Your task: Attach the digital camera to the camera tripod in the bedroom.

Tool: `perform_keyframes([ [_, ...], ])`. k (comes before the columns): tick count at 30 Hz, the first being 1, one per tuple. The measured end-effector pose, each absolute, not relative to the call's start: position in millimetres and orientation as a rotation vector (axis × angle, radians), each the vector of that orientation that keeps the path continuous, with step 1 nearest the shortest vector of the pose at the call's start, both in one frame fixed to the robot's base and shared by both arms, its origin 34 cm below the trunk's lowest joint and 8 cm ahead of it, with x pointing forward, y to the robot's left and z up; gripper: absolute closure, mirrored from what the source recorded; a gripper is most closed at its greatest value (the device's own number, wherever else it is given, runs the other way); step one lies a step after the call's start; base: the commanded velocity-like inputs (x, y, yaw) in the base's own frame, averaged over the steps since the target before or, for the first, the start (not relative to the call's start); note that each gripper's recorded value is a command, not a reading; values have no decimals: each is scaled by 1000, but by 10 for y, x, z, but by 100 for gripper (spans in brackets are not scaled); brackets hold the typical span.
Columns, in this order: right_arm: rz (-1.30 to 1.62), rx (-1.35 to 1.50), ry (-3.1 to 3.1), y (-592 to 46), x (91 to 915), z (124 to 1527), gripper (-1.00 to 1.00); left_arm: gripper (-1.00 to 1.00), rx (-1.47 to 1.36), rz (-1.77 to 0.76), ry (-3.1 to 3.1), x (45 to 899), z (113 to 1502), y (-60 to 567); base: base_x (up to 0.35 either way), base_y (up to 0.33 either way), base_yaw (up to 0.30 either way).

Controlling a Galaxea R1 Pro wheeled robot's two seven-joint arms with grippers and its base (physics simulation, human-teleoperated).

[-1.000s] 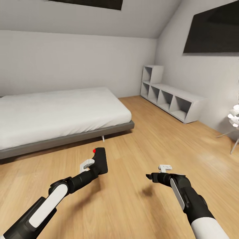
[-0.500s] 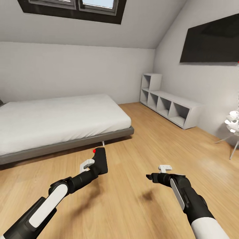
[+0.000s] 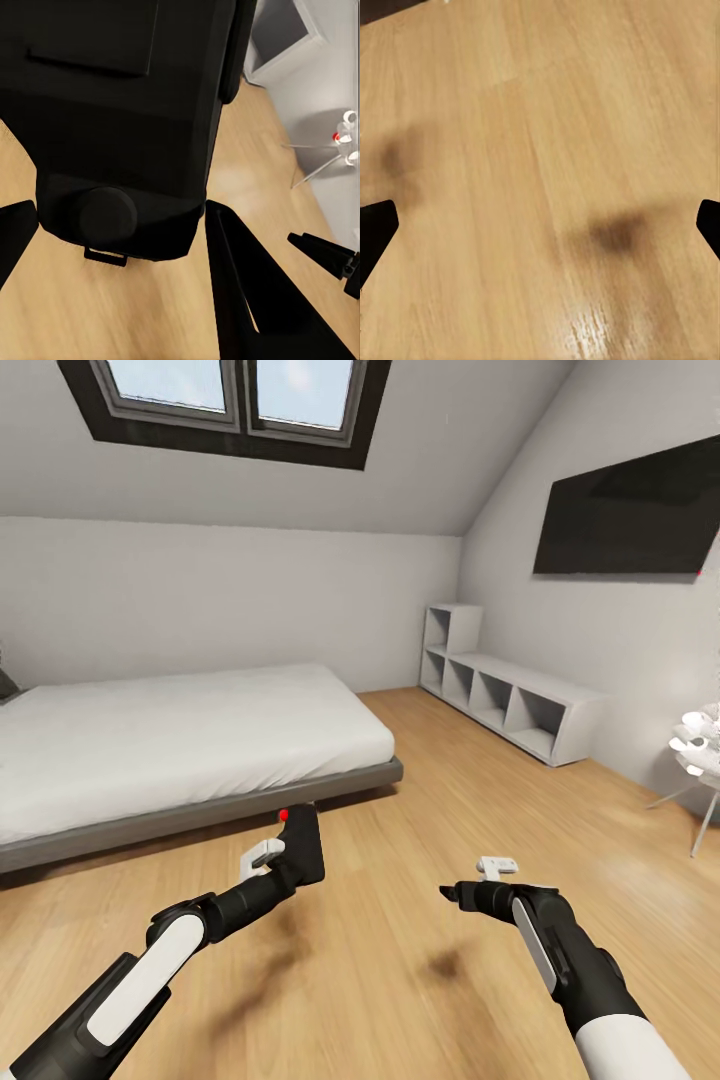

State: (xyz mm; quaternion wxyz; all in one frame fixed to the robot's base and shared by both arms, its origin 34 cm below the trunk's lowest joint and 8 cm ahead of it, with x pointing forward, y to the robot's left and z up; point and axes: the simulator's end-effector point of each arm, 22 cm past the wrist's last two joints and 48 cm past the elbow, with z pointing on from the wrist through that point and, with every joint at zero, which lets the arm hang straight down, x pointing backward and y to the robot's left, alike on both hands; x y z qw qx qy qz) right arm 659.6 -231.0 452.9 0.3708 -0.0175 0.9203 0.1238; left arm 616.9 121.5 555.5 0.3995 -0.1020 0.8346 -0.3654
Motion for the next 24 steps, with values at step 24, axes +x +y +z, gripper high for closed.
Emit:
perform_keyframes([
  [24, 312, -54, 2300, -2310, 6685, 5103, -100, 100, -229, -923, 2060, 6193, 6100, 1213, 0, 0, 0],
])
